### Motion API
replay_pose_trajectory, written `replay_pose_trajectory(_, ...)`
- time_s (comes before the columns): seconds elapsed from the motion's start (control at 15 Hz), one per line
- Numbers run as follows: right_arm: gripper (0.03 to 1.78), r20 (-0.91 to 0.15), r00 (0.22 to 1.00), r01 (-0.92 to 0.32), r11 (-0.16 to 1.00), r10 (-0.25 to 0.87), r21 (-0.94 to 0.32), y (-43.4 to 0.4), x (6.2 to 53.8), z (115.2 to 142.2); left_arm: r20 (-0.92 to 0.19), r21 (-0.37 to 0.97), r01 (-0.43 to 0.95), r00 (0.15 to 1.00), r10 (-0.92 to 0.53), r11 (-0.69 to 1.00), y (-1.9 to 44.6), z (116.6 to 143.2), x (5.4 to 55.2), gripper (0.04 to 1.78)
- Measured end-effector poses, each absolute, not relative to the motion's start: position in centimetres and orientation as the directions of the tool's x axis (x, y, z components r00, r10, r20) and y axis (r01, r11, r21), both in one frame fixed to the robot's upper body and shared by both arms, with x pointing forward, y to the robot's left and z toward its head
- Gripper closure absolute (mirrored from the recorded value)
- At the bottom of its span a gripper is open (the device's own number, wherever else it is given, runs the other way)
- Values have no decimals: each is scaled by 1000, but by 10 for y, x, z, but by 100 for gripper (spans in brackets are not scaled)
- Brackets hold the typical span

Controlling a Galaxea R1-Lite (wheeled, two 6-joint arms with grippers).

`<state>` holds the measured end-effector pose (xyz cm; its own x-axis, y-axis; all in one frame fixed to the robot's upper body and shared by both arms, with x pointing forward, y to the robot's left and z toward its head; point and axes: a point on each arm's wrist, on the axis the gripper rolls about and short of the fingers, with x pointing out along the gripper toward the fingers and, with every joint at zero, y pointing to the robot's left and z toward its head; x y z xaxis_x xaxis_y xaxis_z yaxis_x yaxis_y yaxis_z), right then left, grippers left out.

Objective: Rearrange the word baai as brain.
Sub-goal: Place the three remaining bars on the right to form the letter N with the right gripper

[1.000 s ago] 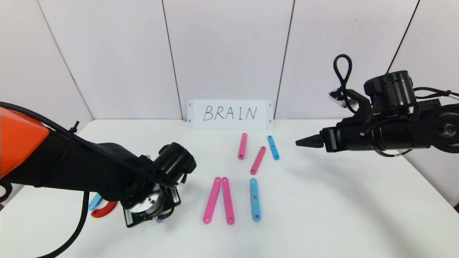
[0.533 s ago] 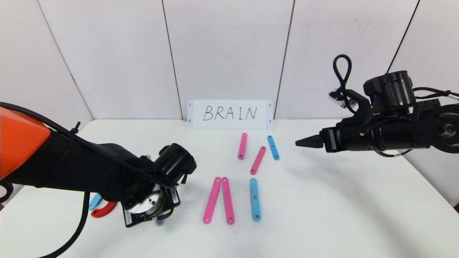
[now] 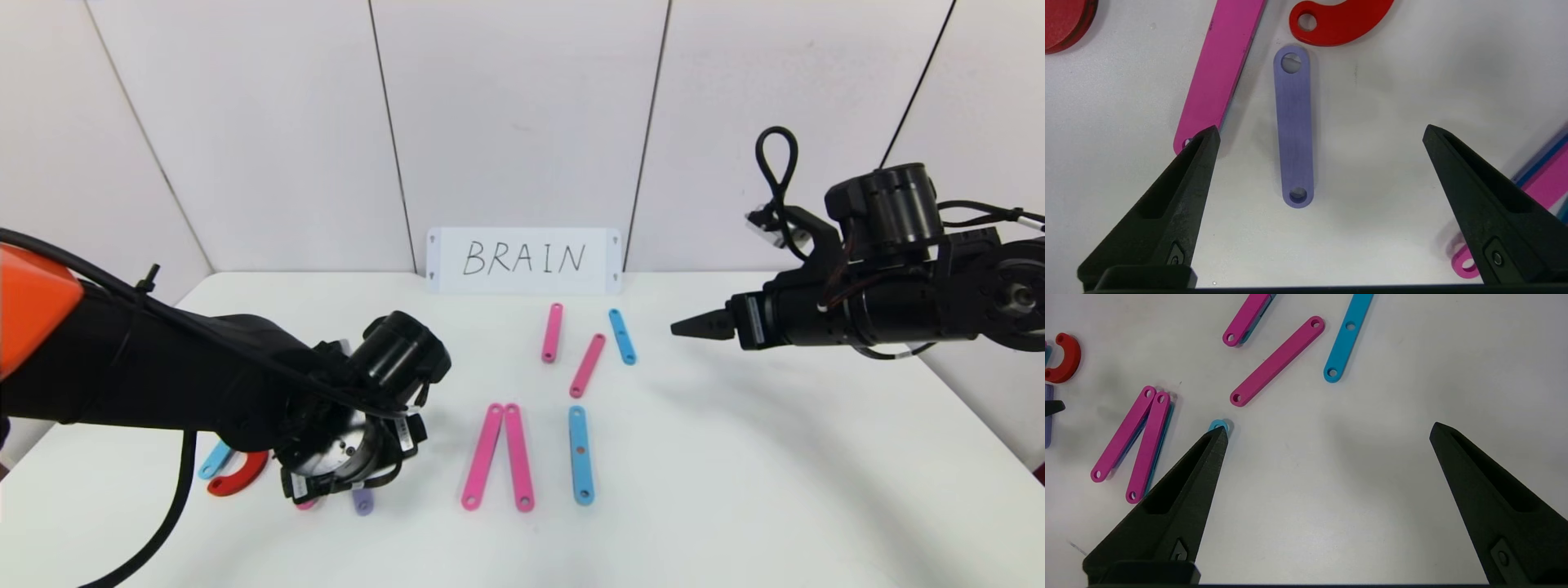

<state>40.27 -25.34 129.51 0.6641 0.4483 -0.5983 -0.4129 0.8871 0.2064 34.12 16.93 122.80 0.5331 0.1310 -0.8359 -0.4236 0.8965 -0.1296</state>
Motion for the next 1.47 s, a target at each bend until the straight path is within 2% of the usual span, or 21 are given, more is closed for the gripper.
replay_pose_trajectory(0.4, 8, -598, 658, -423, 882, 457, 208, -253, 401, 1295, -798, -160, -272, 602, 38, 949, 173, 1262, 333, 8)
replay_pose_trajectory(0.6, 8, -598, 654, -430, 878, 463, 208, -252, 397, 1295, -770, -178, -86, 633, -84, 980, 183, 1289, 326, 8)
replay_pose_trajectory(0.93, 8, -481, 720, -481, 860, 500, 173, -242, 394, 1298, -660, -251, 193, 682, -314, 948, 214, 1329, 340, 8)
replay_pose_trajectory(1.07, 8, -479, 720, -482, 859, 502, 175, -242, 392, 1297, -614, -284, 276, 683, -395, 918, 232, 1345, 349, 8)
replay_pose_trajectory(1.27, 8, -479, 721, -480, 859, 501, 175, -242, 391, 1297, -582, -256, 329, 699, -416, 909, 253, 1361, 365, 8)
replay_pose_trajectory(1.47, 8, -509, 702, -479, 859, 499, 182, -240, 392, 1304, -618, -184, 353, 684, -387, 917, 263, 1369, 375, 8)
